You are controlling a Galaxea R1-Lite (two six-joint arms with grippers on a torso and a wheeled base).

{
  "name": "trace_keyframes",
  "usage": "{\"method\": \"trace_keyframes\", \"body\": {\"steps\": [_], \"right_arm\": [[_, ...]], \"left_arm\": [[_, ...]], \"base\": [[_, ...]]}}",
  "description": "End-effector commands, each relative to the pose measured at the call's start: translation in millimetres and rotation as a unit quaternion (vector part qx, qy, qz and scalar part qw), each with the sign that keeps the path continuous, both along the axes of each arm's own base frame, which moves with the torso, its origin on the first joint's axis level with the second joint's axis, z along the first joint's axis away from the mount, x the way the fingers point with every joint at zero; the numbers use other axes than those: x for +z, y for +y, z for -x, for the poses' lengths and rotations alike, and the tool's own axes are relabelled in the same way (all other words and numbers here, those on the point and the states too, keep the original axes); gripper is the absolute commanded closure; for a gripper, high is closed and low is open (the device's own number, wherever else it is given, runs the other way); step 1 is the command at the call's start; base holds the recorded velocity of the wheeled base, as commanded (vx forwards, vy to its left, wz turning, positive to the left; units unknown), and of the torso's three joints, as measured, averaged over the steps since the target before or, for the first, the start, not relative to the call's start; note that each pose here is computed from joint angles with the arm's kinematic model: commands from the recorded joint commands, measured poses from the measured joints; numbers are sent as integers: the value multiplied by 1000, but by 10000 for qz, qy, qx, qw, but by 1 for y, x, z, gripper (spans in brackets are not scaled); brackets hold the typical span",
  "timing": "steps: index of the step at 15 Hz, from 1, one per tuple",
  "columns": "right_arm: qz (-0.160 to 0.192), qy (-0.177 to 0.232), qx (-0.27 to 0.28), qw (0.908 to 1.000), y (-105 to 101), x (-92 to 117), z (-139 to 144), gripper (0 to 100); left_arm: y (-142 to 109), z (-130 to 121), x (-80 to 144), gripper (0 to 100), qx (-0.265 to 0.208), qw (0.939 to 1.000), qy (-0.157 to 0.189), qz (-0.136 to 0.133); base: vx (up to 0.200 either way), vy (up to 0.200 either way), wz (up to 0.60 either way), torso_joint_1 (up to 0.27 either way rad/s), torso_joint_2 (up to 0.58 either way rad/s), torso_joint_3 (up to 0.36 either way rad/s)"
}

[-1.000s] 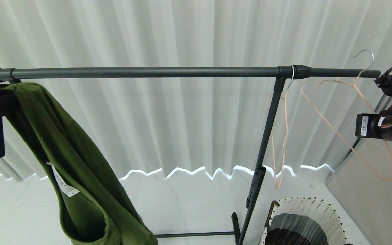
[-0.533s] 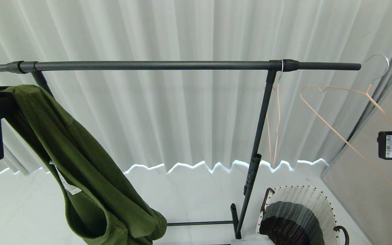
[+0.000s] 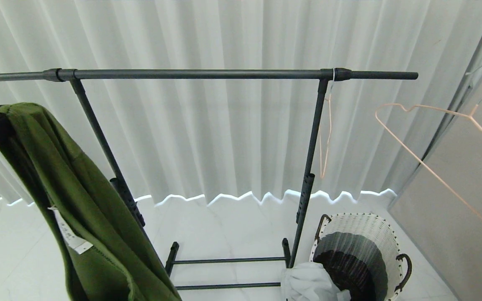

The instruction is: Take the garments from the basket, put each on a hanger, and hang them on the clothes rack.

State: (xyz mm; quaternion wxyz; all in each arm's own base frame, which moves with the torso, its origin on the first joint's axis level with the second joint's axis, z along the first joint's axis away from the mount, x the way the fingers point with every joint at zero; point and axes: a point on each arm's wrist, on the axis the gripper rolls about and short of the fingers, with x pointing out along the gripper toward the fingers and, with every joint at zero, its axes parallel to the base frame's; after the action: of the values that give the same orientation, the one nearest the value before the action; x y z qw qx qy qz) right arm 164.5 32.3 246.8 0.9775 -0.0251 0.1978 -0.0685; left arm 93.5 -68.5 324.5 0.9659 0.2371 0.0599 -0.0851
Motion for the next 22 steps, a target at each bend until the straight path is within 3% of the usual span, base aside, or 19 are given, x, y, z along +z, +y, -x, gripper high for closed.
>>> {"method": "trace_keyframes", "body": {"steps": [1, 4, 14, 19, 22], "right_arm": [[-2, -20, 2, 10000, 0, 1, 1, 100], [-11, -57, 2, 10000, 0, 2, 2, 100], [-24, -214, -28, 9998, -2, 7, 9, 100], [338, -447, 105, 9984, -6, 17, 22, 100], [654, -576, 556, 9946, 0, 22, 33, 100]], "left_arm": [[-1, -1, -2, 100, -3, 10000, 30, -29], [-1, -1, -2, 100, 4, 10000, 30, -29], [-3, -3, -5, 100, -11, 9999, 94, -85], [-2, -2, -9, 100, -17, 9998, 141, -118], [-3, -3, -12, 100, -17, 9997, 181, -154]], "base": [[0, 0, 0, 0, 0, 0], [0, 0, 0, 0, 0, 0], [0, 200, 0, 4, 3, 3], [0, 80, 0, -2, 2, 2], [0, 0, 0, 0, 0, 0]]}}
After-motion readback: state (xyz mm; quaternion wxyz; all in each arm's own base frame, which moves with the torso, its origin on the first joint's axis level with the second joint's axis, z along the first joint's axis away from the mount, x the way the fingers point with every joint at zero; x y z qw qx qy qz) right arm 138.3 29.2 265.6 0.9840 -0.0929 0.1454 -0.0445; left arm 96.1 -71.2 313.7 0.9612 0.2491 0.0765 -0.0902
